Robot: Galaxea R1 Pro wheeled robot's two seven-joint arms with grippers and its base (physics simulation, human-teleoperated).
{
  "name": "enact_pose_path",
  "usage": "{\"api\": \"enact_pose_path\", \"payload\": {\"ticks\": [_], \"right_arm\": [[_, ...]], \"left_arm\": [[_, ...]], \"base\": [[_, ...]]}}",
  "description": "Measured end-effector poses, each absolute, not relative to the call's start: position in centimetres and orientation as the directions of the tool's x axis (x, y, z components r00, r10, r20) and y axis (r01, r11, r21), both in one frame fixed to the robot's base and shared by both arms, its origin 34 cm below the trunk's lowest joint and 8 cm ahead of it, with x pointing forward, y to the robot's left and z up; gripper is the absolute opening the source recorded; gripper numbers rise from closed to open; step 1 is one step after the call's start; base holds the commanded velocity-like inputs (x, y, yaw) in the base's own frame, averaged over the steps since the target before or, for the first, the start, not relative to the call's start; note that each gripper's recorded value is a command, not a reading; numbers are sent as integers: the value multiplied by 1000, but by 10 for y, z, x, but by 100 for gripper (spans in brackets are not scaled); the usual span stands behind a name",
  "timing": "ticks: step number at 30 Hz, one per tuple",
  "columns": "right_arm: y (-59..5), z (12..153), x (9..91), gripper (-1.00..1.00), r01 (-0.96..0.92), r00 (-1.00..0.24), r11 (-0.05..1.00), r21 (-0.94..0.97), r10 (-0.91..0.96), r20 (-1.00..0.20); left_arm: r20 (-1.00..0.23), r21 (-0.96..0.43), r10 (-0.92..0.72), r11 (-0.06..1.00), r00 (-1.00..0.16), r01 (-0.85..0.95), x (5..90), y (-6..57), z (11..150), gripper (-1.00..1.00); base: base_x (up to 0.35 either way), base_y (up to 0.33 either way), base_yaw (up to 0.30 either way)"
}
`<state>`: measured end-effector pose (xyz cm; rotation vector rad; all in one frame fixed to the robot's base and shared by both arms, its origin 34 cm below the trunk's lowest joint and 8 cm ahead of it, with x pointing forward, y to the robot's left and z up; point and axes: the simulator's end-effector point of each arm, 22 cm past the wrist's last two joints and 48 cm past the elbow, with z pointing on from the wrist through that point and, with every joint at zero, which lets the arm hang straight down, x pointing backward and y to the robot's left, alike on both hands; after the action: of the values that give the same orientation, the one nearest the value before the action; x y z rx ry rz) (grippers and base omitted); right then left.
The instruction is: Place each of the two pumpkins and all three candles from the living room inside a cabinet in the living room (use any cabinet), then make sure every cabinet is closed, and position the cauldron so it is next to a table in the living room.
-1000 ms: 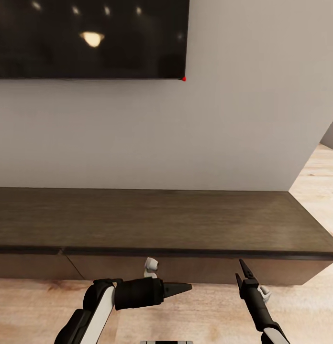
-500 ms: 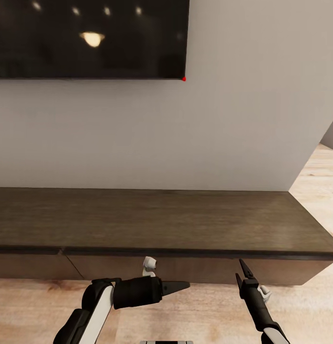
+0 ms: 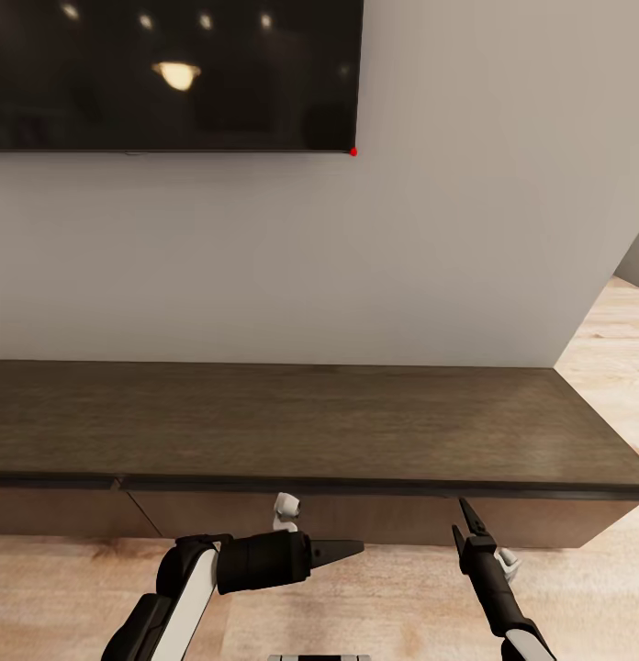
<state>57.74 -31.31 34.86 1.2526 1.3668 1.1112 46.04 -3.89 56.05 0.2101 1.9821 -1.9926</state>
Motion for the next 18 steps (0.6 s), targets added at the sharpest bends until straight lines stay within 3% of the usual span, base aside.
{"api": "enact_pose_path", "payload": {"ticks": [18], "right_arm": [[-313, 349, 578, 100, 143, -34, 66, 987, 997, -62]], "left_arm": [[-326, -945, -122, 15, -937, 327, 460, -39, 561, 100]], "base": [[0, 0, 0]]}}
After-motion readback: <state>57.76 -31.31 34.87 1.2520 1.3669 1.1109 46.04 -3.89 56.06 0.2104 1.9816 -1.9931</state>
